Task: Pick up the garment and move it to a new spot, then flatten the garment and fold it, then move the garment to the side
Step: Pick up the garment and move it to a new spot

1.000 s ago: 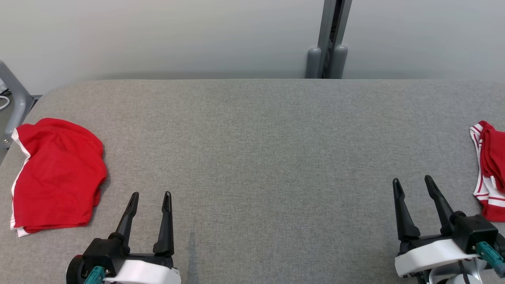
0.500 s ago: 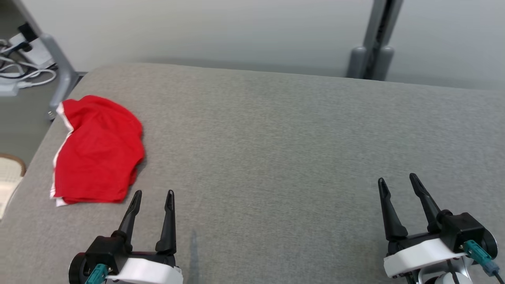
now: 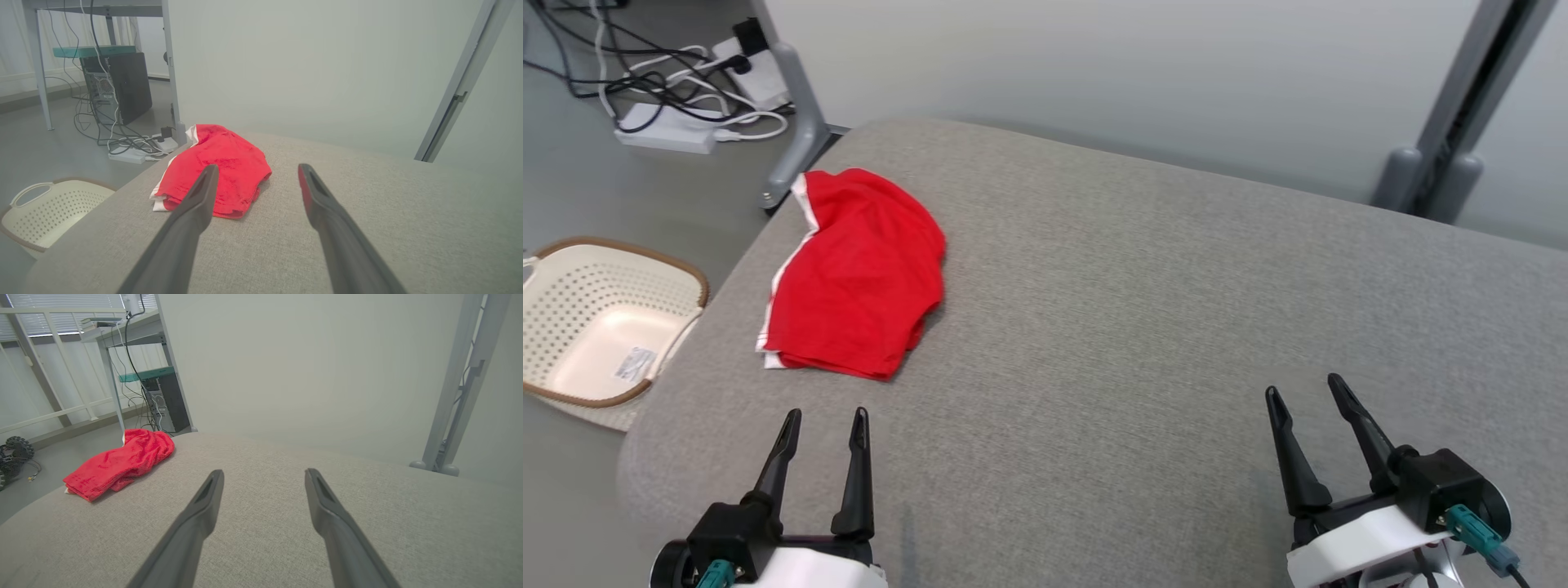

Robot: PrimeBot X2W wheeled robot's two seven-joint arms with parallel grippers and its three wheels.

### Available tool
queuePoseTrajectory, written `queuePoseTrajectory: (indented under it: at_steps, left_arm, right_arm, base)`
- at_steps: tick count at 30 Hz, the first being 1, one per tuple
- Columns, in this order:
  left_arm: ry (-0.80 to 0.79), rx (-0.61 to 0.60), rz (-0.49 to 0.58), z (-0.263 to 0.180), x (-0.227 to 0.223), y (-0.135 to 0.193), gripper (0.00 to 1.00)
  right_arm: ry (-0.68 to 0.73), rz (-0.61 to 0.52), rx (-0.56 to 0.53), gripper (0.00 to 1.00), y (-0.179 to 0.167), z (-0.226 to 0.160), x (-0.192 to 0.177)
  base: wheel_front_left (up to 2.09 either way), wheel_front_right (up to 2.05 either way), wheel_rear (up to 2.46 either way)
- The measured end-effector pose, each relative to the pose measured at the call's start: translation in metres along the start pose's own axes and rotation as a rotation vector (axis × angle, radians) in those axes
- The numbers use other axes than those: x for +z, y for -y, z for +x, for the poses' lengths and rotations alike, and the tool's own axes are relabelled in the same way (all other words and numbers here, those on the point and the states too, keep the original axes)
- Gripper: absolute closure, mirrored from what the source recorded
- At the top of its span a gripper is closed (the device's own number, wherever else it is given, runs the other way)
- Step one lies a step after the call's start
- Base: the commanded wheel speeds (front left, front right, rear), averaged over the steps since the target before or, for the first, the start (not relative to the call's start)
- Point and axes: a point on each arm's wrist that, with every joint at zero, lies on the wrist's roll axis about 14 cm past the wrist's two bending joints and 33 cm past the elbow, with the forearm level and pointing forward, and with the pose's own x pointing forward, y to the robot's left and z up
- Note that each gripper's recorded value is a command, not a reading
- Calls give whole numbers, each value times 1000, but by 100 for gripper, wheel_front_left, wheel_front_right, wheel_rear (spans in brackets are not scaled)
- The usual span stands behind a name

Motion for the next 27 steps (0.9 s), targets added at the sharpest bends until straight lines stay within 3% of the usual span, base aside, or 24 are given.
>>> queuePoseTrajectory:
  at_steps: [12, 27]
  left_arm:
    - [28, 114, -30, -31, 6, -33, 0]
    - [43, 129, -30, -30, 11, -36, 0]
  right_arm:
    - [-27, 8, 139, 0, -48, 9, -6]
    - [-29, 7, 140, 0, -47, 11, -6]
  base:
    - [0, 0, 0]
    - [0, 0, 0]
